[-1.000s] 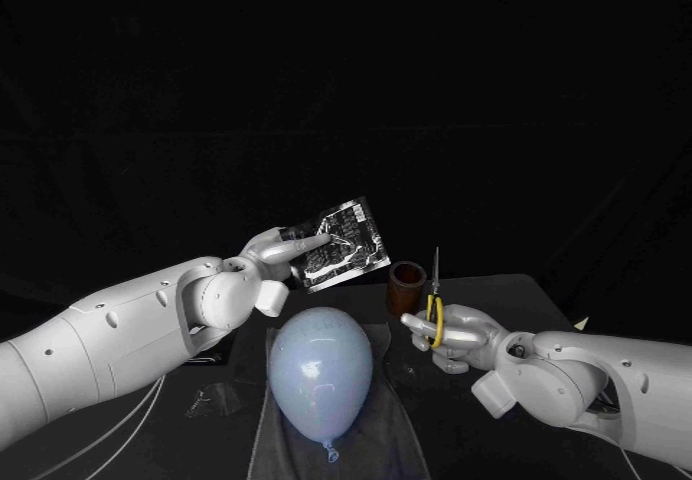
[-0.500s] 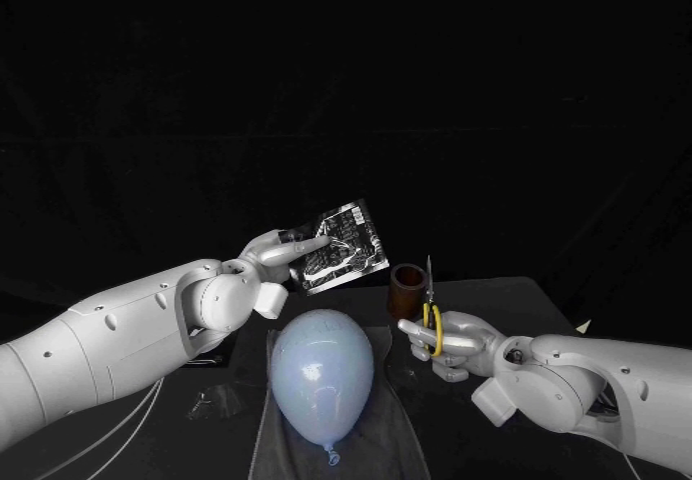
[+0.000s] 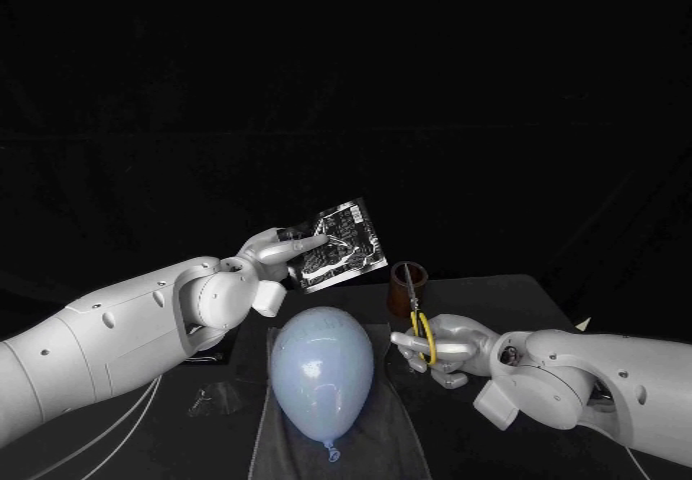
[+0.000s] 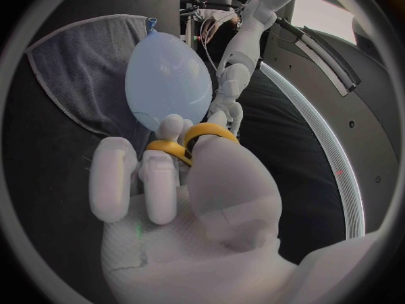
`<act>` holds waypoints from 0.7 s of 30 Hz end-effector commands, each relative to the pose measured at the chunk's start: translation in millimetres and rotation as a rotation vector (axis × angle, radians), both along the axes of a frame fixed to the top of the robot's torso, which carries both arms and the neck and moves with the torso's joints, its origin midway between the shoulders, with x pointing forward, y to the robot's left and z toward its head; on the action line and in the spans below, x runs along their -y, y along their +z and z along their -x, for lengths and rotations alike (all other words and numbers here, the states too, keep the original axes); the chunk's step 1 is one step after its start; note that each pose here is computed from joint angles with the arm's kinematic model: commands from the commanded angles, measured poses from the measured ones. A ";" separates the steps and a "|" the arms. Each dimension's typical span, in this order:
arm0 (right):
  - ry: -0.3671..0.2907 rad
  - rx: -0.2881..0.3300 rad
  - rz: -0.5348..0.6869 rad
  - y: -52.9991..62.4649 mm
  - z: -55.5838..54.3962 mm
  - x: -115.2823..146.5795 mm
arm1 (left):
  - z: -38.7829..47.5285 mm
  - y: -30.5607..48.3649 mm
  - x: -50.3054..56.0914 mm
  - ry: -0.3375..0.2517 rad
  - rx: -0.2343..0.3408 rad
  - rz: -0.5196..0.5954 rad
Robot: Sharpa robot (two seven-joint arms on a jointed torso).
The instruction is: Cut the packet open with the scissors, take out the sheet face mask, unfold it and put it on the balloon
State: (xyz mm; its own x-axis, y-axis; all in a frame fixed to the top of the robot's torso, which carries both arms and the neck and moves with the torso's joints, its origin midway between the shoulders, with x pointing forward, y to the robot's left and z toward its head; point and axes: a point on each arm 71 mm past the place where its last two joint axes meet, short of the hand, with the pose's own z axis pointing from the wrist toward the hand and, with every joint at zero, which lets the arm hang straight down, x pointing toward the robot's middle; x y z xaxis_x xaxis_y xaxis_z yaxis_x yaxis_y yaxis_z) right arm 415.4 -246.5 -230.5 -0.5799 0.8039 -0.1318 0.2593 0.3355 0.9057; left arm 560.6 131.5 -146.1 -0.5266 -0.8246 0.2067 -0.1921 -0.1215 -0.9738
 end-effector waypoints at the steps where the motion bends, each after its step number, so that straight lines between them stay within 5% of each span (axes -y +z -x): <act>1: 0.075 0.047 0.054 4.0 0.3 -3.8 | 0.8 0.9 2.2 -0.013 0.002 -0.011; 21: 0.103 0.063 0.030 15.3 -0.1 -6.3 | 0.7 0.2 1.1 -0.016 0.001 -0.027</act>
State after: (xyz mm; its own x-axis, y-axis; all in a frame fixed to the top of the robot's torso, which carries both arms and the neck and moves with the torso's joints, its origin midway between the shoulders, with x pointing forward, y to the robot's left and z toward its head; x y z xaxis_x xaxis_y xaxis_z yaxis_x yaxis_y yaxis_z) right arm 416.3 -241.7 -216.7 -0.6309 0.7512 -0.1940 0.1815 0.3860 0.9045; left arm 560.1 131.5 -147.5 -0.5323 -0.8253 0.1888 -0.2002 -0.0940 -0.9752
